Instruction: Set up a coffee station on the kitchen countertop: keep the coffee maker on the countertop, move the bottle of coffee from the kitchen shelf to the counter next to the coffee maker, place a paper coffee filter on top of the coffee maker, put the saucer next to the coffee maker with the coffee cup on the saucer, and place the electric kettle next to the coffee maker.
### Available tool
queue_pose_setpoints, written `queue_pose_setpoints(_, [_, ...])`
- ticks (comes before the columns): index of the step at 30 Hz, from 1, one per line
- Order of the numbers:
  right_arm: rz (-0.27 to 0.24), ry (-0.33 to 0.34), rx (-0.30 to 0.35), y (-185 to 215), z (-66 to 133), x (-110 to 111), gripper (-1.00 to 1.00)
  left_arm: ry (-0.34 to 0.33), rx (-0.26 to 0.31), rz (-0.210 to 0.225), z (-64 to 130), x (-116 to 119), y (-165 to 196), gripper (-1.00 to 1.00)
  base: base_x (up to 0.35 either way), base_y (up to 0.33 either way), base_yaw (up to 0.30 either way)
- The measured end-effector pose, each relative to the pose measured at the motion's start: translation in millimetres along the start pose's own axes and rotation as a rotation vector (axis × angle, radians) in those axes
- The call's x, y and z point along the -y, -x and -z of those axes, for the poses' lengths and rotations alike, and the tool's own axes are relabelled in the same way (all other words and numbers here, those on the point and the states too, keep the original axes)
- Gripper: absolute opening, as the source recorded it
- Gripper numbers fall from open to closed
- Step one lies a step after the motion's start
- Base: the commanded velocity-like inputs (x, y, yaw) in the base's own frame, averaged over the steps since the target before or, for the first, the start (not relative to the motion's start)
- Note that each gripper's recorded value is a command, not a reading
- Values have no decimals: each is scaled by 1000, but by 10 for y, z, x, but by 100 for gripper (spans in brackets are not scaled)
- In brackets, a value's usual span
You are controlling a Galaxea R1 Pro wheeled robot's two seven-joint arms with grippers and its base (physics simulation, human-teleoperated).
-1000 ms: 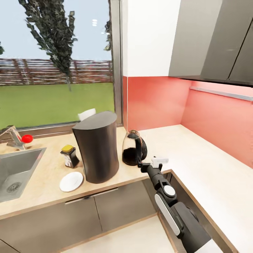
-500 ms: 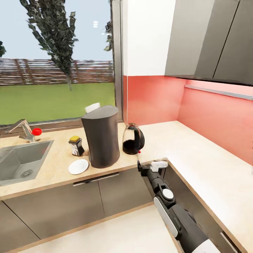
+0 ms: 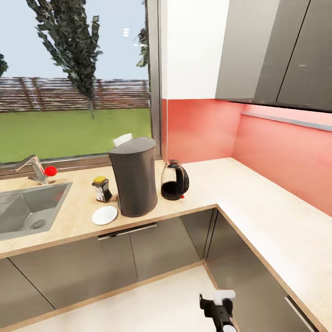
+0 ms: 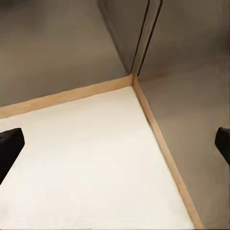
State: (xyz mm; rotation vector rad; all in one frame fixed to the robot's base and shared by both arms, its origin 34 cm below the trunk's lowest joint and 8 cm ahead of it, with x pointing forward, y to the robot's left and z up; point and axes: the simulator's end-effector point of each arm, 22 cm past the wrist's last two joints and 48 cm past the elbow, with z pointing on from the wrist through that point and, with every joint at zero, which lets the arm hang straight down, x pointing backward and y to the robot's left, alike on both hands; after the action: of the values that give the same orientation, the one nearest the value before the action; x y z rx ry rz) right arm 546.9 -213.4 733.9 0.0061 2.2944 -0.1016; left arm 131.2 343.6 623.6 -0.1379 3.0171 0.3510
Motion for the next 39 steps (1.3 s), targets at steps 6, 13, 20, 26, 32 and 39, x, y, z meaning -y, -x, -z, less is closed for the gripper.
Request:
queue_pose_setpoints(6, [49,3,-120,-546,125,114,100,-3,-2,5,5,28,-12,100,0,0,0])
queue_pose_setpoints(13, [101,21,-413,-1471,473,128,100,-27,-4,-16,25,184,-30,100,0,0,0])
queue_pose_setpoints(20, [93,130,-527,-1744,631,-86,100,-61,10,-90,51,371,-13,100,0,0,0])
queue_pose_setpoints(26, [90,137,-530,-1761,644,-104,100,-74,32,-78,60,483,82,100,0,0,0])
queue_pose_setpoints(32, [90,138,-533,-1775,653,-109,100,-89,57,-61,74,613,197,100,0,0,93])
queue_pose_setpoints(39, [93,139,-538,-1789,663,-111,100,-90,57,-57,76,626,199,100,0,0,266])
